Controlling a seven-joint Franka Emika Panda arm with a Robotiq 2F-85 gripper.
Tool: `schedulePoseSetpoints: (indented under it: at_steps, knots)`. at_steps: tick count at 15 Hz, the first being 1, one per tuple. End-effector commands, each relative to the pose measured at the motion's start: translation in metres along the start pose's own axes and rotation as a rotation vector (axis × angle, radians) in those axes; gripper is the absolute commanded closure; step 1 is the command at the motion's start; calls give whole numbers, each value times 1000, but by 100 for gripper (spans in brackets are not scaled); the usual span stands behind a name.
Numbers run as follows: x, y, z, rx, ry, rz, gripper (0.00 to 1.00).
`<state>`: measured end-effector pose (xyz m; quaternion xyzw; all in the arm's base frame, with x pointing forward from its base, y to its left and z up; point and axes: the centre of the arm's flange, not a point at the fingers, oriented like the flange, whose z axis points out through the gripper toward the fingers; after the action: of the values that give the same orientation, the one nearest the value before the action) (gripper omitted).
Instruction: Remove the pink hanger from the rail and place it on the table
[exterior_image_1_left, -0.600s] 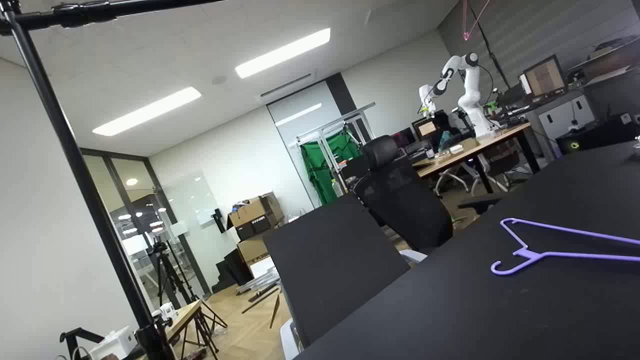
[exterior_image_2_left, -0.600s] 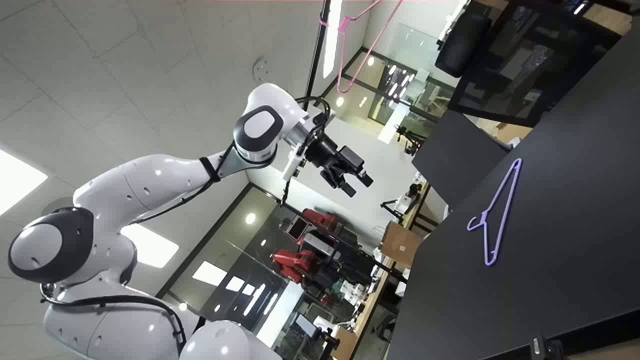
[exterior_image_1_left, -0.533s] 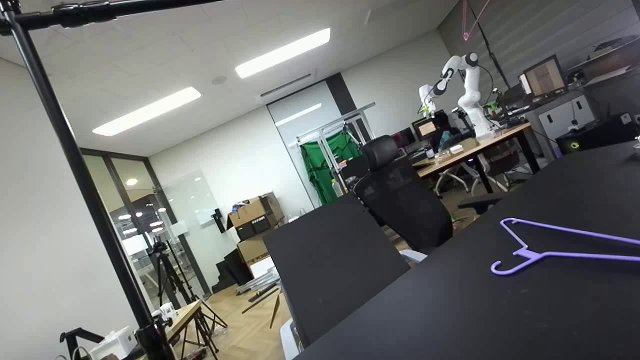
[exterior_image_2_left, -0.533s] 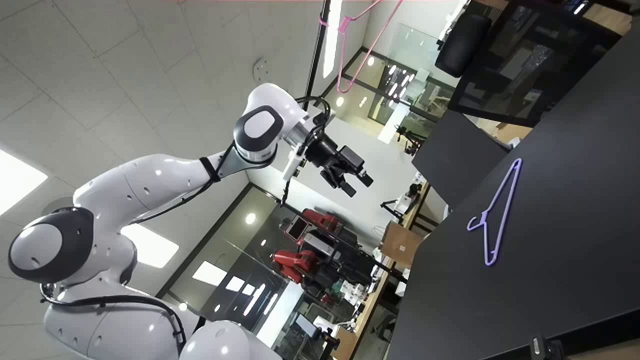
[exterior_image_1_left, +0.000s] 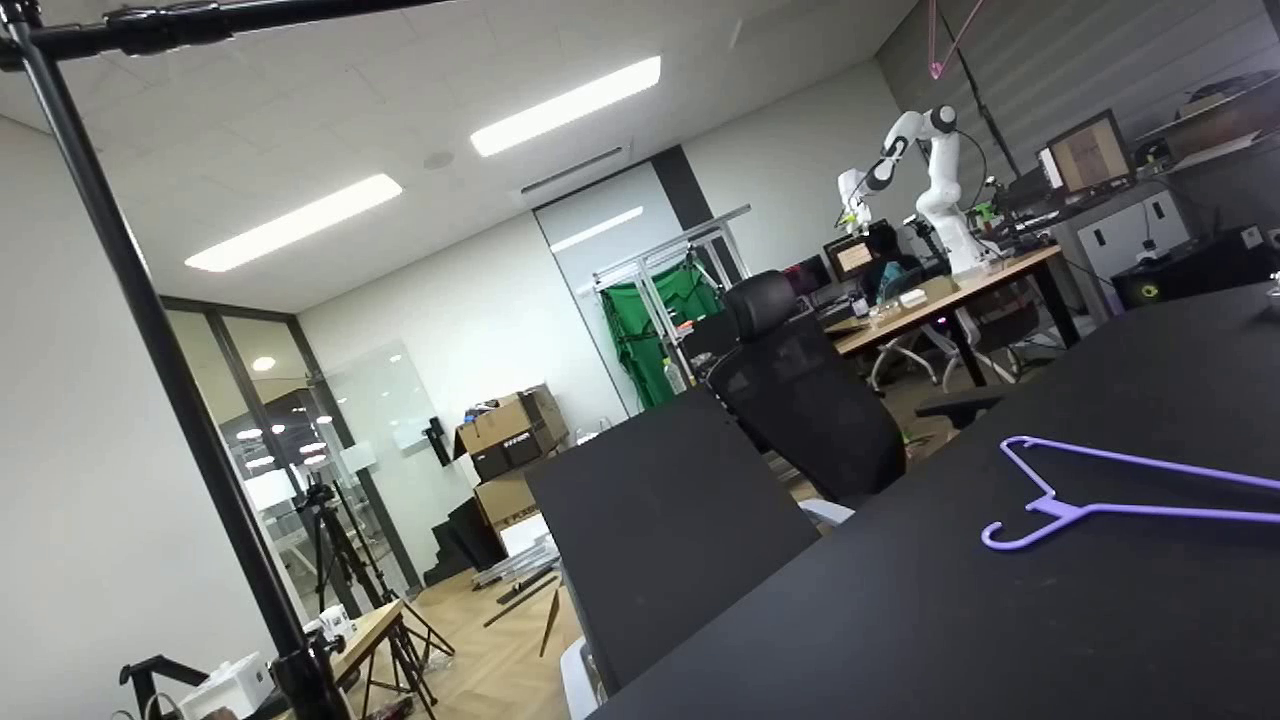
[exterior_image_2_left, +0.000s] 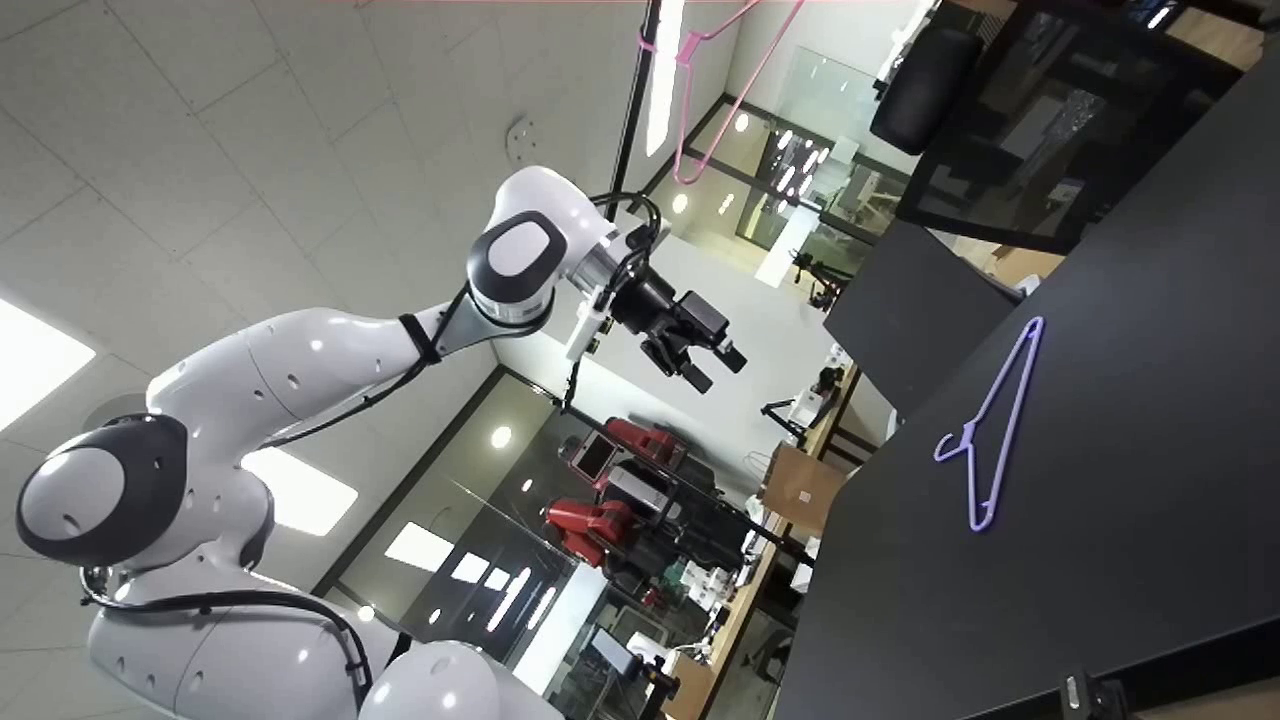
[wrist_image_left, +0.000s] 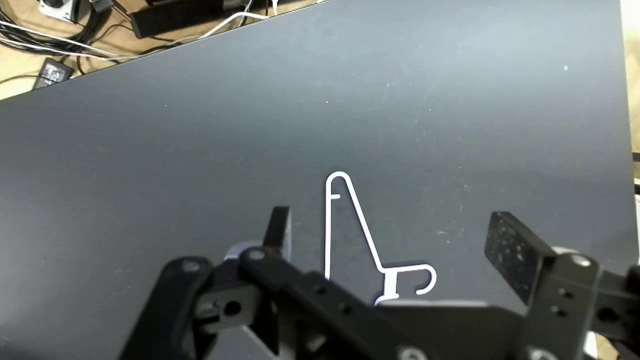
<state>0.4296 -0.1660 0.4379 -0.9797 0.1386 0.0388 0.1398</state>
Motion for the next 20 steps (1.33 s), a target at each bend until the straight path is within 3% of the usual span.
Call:
schedulePoseSetpoints:
  at_steps: [1,2,4,13,17,20]
  knots:
    - [0,0,0,0,0,0,0]
    - [0,0,0,0,0,0,0]
    - [11,0,-11,-10,78,-7,0]
    - [61,-22,-99,-126,596,-74,0]
    - [83,-31,-142,-123,852,-35,0]
    - [103,-35,-162,-117,973,-15,0]
